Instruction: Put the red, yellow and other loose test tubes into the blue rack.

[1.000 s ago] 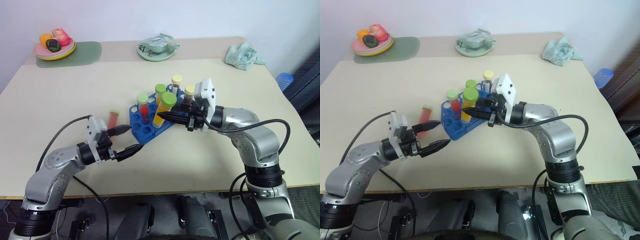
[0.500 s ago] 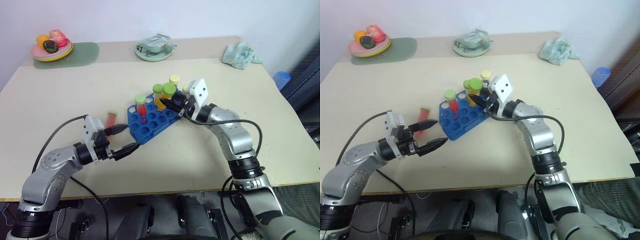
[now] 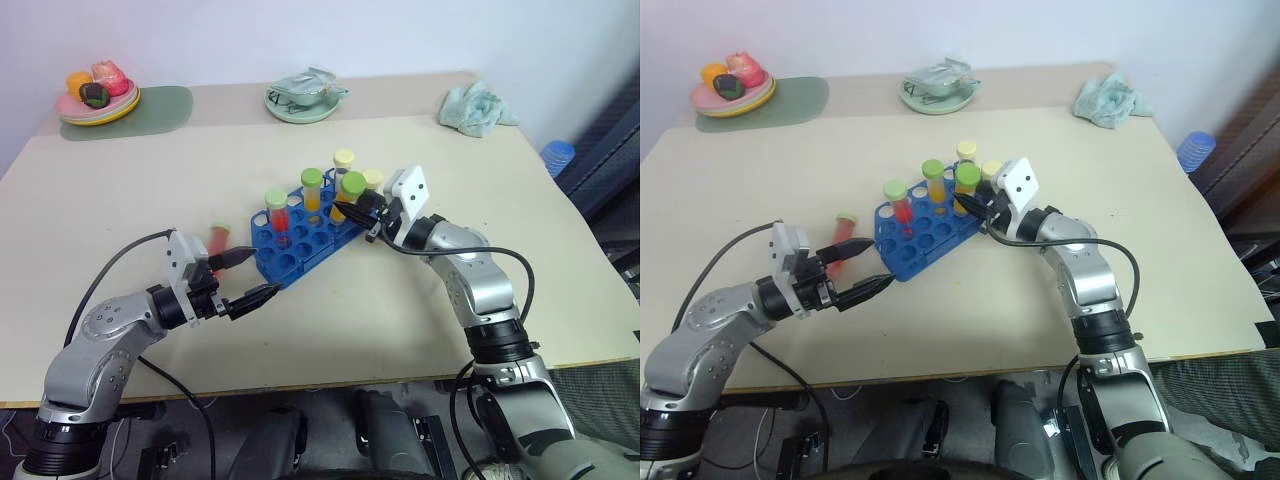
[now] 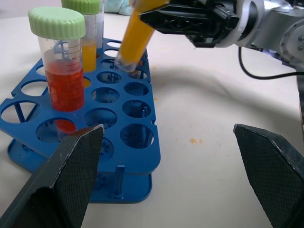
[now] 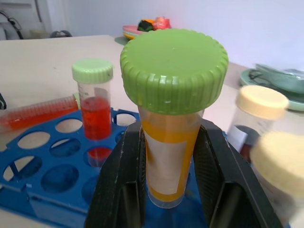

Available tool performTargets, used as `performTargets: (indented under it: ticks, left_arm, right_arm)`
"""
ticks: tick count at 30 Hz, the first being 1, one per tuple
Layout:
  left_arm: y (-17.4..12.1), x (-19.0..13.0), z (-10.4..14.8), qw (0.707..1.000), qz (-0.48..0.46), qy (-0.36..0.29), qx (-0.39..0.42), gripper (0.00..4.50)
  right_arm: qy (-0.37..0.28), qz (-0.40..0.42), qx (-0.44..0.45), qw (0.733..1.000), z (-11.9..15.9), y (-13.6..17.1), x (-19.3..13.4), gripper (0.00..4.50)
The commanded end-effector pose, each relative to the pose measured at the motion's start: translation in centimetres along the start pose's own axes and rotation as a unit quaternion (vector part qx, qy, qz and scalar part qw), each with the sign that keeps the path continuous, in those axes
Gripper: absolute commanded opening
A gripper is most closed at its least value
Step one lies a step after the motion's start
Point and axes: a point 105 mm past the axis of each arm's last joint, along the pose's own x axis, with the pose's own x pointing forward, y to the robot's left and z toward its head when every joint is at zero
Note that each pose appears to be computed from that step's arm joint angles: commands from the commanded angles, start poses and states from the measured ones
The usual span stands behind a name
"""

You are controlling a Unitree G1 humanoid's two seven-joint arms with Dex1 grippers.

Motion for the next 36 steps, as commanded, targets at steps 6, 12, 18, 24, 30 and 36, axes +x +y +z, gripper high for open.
performTargets:
  ticks: [6, 12, 18, 24, 30, 36]
  left_arm:
    - [-0.2, 0.2, 1.0, 1.0, -0.01, -0.018, 0.016, 4.5]
    - [-0.3, 0.3, 1.1, 1.0, -0.011, -0.018, 0.016, 4.5]
    - [-0.4, 0.2, 1.1, 1.0, -0.009, -0.018, 0.016, 4.5]
    - [-0.4, 0.2, 1.1, 1.0, -0.007, -0.017, 0.017, 4.5]
    - [-0.4, 0.3, 1.1, 1.0, -0.008, -0.017, 0.017, 4.5]
    - [-0.5, 0.3, 1.0, 1.0, -0.007, -0.018, 0.016, 4.5]
  right_arm:
    - [-0.019, 0.015, -0.006, 1.0, 1.5, 0.7, -0.2, 0.79]
    - [-0.003, 0.024, 0.001, 1.0, 0.7, 1.1, -0.3, 0.79]
    - [0.019, 0.027, -0.003, 0.999, -0.1, 0.8, -0.8, 0.79]
    - [0.038, 0.035, -0.011, 0.999, -0.4, 0.3, -1.0, 0.79]
    - [0.059, 0.059, -0.012, 0.996, -0.5, 0.2, -0.5, 0.79]
    - [0.077, 0.08, -0.007, 0.994, -0.4, 0.3, 0.2, 0.79]
